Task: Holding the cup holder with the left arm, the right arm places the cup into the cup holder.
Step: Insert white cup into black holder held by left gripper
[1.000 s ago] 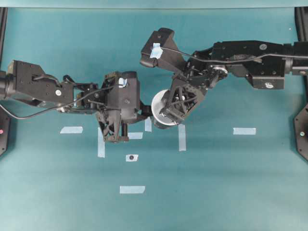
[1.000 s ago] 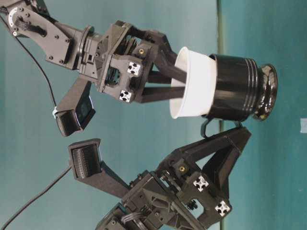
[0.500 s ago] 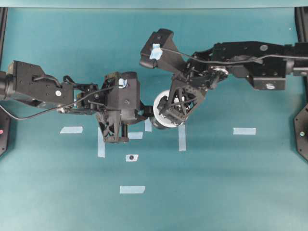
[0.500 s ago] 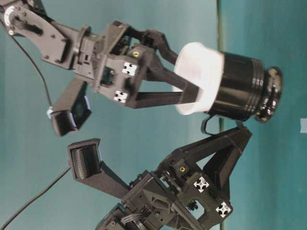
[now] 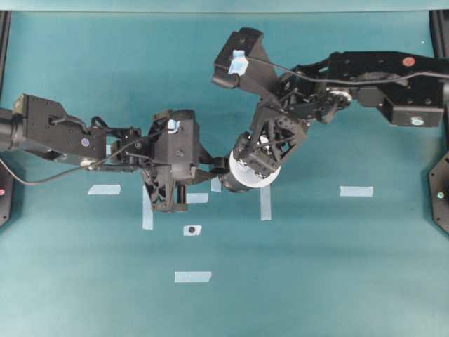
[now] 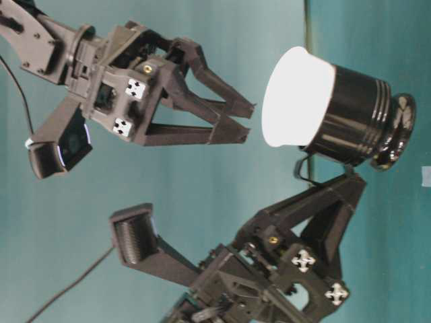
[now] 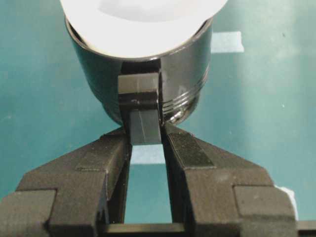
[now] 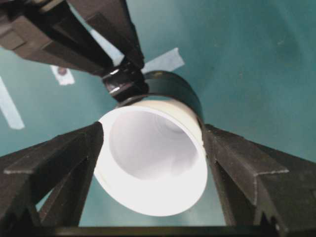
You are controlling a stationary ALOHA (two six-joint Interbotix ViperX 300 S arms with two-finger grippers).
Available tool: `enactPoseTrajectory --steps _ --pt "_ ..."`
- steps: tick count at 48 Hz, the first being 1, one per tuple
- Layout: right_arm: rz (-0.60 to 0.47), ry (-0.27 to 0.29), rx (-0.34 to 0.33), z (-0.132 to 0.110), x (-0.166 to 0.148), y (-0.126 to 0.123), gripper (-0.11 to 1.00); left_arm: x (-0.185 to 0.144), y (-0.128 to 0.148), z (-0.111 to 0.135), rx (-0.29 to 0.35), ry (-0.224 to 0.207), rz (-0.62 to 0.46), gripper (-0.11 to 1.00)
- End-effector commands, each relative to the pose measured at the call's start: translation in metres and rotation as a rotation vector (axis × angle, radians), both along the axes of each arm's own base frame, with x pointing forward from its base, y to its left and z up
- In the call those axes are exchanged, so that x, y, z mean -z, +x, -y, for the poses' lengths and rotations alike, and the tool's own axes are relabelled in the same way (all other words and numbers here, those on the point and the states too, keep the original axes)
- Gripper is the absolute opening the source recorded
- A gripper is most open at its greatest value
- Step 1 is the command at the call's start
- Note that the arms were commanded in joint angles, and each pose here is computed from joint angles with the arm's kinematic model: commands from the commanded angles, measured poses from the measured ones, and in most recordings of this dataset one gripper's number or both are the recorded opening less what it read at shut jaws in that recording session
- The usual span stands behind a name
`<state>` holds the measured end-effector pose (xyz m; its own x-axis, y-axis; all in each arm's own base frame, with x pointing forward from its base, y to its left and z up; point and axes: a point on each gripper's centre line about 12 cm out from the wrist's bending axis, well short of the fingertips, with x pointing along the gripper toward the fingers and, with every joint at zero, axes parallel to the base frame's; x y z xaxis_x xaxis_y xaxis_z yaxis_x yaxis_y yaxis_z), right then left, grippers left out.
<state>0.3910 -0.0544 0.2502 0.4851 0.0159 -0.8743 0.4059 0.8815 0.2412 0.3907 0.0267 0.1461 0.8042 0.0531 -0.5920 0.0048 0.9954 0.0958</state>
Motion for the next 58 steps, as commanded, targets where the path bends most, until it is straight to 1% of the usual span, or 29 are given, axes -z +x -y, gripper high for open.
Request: enactPoseTrajectory --steps 1,9,19,31,44,52,58 --pt "0.111 -0.012 0.009 -0.001 -0.041 -0.007 0.88 -0.005 0.003 0.001 0.002 0.003 0.051 0.25" --pt "0.103 -0.013 0.009 -0.001 -0.038 -0.008 0.88 0.004 0.006 0.001 -0.006 -0.01 0.081 0.25" --pt "0.077 -0.007 0.009 -0.002 -0.028 -0.009 0.88 0.013 0.006 0.001 -0.018 -0.029 0.062 0.25" --pt "0.063 -0.001 0.021 -0.001 -0.013 -0.008 0.88 0.025 -0.001 0.001 -0.024 -0.038 0.015 0.25" --pt "0.055 0.0 0.026 0.0 -0.001 -0.004 0.88 0.034 -0.009 0.001 -0.053 -0.077 -0.026 0.25" --pt "0.047 0.001 0.028 0.001 0.006 0.0 0.88 0.035 -0.008 0.001 -0.064 -0.09 -0.037 0.25" --pt "0.061 -0.002 0.03 0.001 0.006 0.002 0.88 0.034 -0.007 0.001 -0.073 -0.103 -0.038 0.25"
